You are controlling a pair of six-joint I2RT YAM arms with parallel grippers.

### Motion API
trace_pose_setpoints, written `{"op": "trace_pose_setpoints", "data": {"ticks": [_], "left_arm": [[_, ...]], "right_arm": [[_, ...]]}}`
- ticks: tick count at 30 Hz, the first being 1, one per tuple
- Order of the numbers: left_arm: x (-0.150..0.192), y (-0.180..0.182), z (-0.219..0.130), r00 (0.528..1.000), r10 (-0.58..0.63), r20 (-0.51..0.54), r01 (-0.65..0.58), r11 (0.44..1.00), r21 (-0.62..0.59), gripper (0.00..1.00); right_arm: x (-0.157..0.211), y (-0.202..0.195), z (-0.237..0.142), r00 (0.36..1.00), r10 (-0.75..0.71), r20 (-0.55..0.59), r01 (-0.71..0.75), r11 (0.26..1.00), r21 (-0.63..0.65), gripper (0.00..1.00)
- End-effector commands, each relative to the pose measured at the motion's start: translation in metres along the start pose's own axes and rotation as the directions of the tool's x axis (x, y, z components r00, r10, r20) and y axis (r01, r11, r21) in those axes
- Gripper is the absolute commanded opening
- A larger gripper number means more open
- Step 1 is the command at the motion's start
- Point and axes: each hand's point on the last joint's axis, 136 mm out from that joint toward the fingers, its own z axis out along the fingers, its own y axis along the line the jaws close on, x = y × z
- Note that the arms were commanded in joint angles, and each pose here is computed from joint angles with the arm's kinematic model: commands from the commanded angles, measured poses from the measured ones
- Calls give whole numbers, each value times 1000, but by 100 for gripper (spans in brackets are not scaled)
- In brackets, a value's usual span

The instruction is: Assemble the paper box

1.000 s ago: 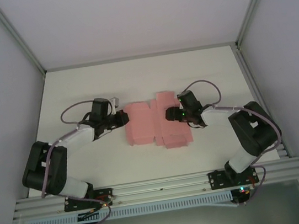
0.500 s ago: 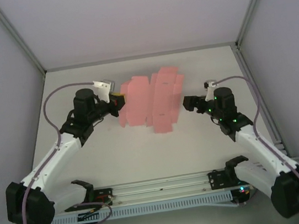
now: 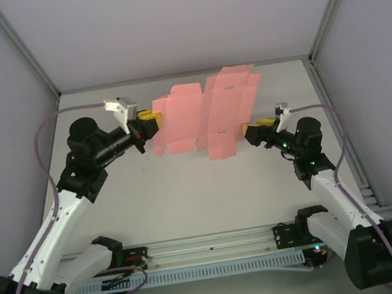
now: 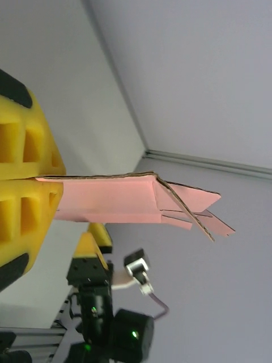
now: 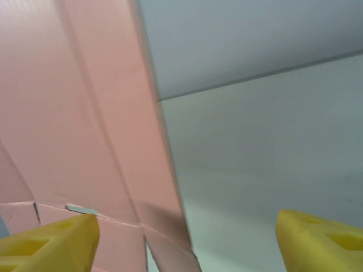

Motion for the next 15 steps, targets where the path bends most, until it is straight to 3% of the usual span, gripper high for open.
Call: {"op": "trace_pose_setpoints", "data": {"ticks": [1,5,11,14,15], "left_arm": [[-34,-24,-15,995,35,94,-40,998,56,0],[-39,-29,-21,993,26,118,-34,997,64,0],[-43,-36,-26,990,25,139,-38,995,90,0],[-43,-35,-26,990,19,141,-31,996,85,0],[-43,-34,-25,990,17,140,-28,996,80,0]], "right_arm": [[-26,36,-4,994,-69,83,82,981,-174,78],[-39,59,-10,981,-115,155,154,951,-270,73],[-52,64,-4,983,-109,146,150,941,-304,64],[-54,70,-4,982,-113,152,160,926,-342,48],[-55,74,-6,979,-120,163,172,917,-360,34]]}}
